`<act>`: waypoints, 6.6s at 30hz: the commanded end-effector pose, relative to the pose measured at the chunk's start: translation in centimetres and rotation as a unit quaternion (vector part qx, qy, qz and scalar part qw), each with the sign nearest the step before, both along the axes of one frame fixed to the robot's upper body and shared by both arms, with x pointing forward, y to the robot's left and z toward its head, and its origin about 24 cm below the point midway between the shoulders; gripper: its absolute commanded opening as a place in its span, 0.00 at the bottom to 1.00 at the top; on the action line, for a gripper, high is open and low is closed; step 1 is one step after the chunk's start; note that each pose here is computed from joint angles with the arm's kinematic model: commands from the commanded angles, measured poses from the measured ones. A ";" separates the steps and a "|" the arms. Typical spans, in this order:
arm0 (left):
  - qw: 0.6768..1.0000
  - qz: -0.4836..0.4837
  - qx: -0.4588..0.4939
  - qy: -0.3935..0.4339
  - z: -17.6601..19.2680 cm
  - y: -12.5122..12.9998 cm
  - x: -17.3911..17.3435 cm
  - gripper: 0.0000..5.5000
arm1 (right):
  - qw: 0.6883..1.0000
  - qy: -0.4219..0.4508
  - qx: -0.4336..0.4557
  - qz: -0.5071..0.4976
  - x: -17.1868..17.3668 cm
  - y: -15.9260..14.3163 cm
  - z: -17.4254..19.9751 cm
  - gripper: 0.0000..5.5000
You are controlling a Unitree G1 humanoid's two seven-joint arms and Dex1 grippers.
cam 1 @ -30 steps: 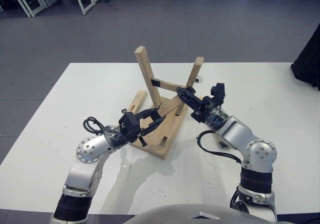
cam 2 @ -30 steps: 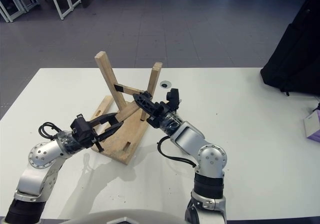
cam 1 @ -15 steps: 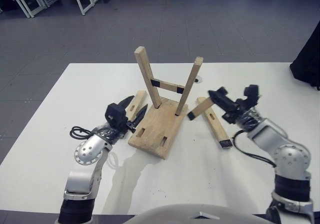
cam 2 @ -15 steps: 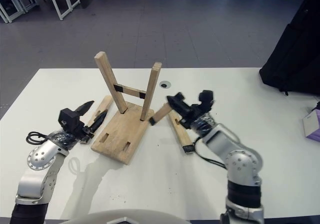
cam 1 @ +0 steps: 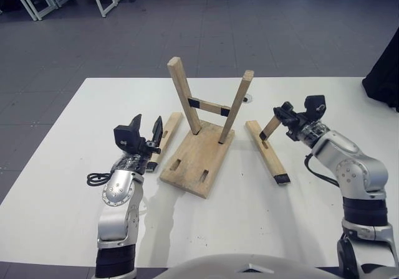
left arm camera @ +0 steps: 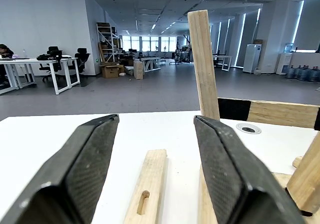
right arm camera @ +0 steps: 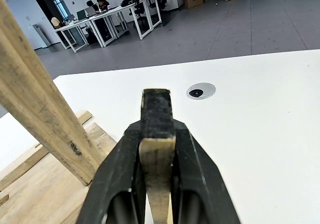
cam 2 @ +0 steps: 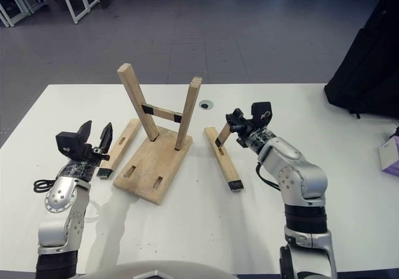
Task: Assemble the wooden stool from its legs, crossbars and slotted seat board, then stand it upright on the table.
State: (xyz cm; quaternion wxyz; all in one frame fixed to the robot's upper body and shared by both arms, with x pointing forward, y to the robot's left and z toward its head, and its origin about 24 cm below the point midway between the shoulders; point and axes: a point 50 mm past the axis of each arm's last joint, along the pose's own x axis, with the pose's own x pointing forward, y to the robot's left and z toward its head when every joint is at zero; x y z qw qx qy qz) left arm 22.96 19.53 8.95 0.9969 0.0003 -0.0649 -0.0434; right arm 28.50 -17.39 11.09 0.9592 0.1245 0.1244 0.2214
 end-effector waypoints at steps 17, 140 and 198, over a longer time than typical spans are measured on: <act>0.999 0.008 0.038 -0.004 -0.3 -0.7 -0.1 0.50 | 0.999 -0.014 -0.023 -0.023 -0.6 -1.4 -0.8 0.07; 0.994 -0.038 0.102 -0.002 -3.5 -3.0 -1.5 0.50 | 0.981 -0.117 -0.150 -0.021 3.3 -5.7 4.3 0.35; 0.800 -0.515 -0.301 0.065 3.9 -1.8 -5.0 0.54 | 0.911 -0.121 0.169 0.355 -8.0 6.7 2.4 0.37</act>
